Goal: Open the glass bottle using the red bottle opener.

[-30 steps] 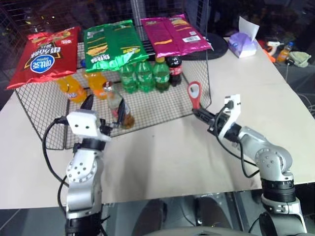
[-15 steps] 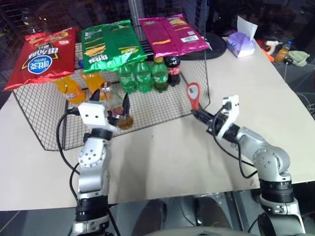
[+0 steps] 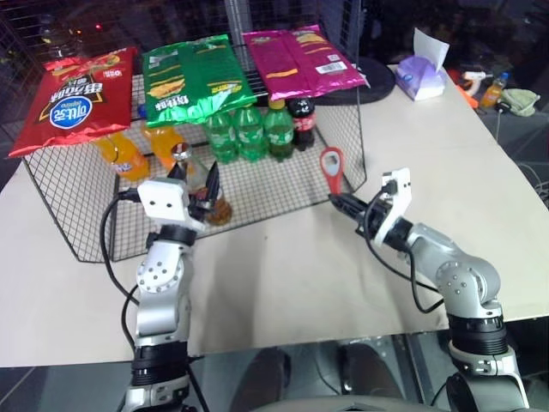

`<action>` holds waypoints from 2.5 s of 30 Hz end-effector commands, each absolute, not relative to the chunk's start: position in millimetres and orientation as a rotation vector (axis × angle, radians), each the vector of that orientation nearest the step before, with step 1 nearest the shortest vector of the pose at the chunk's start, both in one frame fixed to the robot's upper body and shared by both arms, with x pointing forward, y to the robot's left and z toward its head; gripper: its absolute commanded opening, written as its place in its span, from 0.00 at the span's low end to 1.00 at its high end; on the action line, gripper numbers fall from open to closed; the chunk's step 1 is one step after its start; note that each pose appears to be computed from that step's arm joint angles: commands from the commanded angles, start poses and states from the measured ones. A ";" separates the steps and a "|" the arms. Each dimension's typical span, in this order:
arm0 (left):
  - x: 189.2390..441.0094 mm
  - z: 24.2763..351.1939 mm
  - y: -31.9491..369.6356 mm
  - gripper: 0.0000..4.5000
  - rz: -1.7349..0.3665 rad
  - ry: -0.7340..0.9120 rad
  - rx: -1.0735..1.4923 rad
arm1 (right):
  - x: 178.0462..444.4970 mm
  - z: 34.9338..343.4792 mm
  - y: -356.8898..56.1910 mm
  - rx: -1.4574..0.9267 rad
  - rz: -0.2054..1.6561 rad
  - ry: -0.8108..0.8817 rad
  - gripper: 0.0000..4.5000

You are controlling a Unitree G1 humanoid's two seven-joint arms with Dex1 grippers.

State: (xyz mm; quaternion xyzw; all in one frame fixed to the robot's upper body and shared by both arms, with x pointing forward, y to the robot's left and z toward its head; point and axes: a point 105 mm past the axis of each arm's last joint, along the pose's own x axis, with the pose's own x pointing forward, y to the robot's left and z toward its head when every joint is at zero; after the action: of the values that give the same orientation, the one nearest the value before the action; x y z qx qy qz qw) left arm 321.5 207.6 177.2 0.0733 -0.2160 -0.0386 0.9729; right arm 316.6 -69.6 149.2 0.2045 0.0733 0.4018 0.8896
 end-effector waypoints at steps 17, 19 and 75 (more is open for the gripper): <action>316.0 219.2 176.9 0.49 -0.211 -0.557 0.192 | 314.2 162.3 -64.3 0.426 0.860 0.078 0.00; 314.6 221.1 168.8 0.49 -0.256 -0.559 0.185 | 314.8 162.8 -66.4 0.423 0.853 0.073 0.00; 263.1 168.8 87.9 0.78 -0.834 -0.438 0.167 | 301.7 172.9 -81.1 0.175 0.883 -0.039 0.00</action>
State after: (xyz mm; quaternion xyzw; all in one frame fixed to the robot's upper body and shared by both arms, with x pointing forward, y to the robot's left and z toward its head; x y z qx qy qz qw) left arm 265.4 85.6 162.8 0.0757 -0.1932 -0.4068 0.8896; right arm 304.4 -84.3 158.3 0.0938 0.0123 0.4146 0.9051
